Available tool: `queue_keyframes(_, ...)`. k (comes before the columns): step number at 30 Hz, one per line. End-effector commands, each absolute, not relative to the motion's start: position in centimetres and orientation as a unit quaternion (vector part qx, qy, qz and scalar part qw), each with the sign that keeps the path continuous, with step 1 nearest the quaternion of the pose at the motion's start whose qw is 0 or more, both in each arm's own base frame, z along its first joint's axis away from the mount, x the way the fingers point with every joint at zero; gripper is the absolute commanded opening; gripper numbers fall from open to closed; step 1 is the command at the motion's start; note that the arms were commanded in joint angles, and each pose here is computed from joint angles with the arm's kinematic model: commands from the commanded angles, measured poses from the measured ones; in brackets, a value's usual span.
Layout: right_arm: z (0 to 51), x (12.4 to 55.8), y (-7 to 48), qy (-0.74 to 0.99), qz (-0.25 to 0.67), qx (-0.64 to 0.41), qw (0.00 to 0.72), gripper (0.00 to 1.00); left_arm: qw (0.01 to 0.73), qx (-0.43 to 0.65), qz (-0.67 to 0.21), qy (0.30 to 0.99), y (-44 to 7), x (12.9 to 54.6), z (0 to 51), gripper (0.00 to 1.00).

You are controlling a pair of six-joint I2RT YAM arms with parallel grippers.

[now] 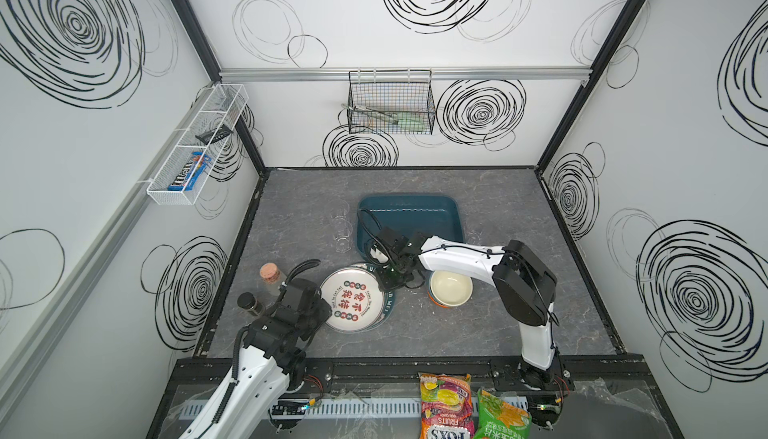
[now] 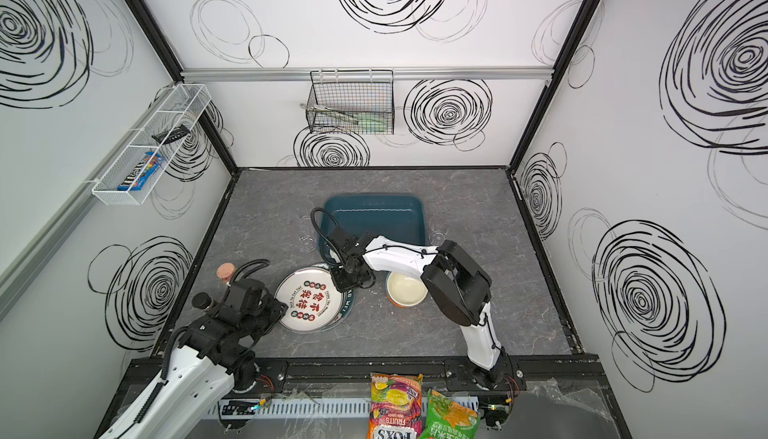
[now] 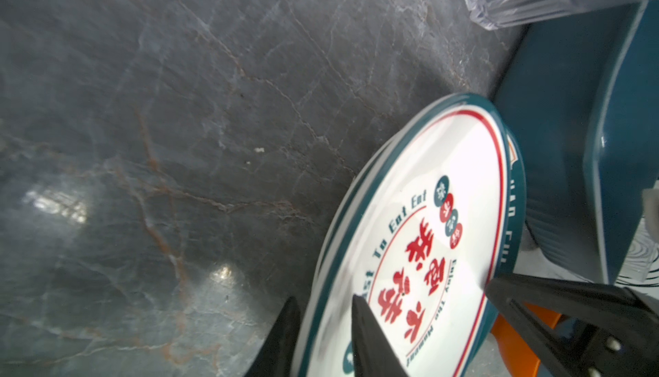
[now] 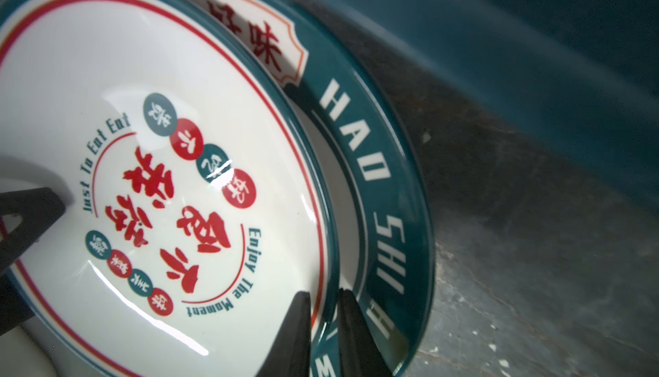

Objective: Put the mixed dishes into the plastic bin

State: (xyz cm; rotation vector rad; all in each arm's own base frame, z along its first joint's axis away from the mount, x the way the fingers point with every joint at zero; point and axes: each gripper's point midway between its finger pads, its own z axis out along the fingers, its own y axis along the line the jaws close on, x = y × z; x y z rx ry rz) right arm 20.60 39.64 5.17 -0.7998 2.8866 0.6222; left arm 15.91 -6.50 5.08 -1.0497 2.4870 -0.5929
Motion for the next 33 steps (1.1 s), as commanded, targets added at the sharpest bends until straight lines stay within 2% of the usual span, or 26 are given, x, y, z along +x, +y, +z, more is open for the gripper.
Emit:
queue_keyframes(1, 5.3, 20.0, 40.3, 0.938, 0.212, -0.270, 0.038, 0.19, 0.219, -0.368, -0.230, 0.874, -6.7, 17.1, 7.5, 0.25)
queue_keyframes(7, 5.8, 20.2, 40.3, 0.939, 0.212, -0.268, 0.045, 0.22, 0.236, -0.367, -0.242, 0.867, -6.7, 17.5, 8.5, 0.14)
queue_keyframes(11, 7.0, 20.4, 40.3, 0.936, 0.222, -0.267, 0.057, 0.27, 0.252, -0.363, -0.254, 0.861, -6.8, 17.8, 9.6, 0.08)
queue_keyframes(21, 13.2, 21.7, 39.5, 0.920, 0.280, -0.251, 0.112, 0.35, 0.303, -0.338, -0.277, 0.847, -6.8, 18.9, 14.5, 0.04)
queue_keyframes(23, 14.7, 22.0, 38.9, 0.915, 0.298, -0.243, 0.122, 0.37, 0.310, -0.333, -0.285, 0.844, -7.0, 19.0, 15.6, 0.00)
queue_keyframes(33, 20.4, 24.0, 34.2, 0.882, 0.407, -0.181, 0.152, 0.47, 0.343, -0.308, -0.349, 0.816, -8.4, 20.1, 19.7, 0.00)
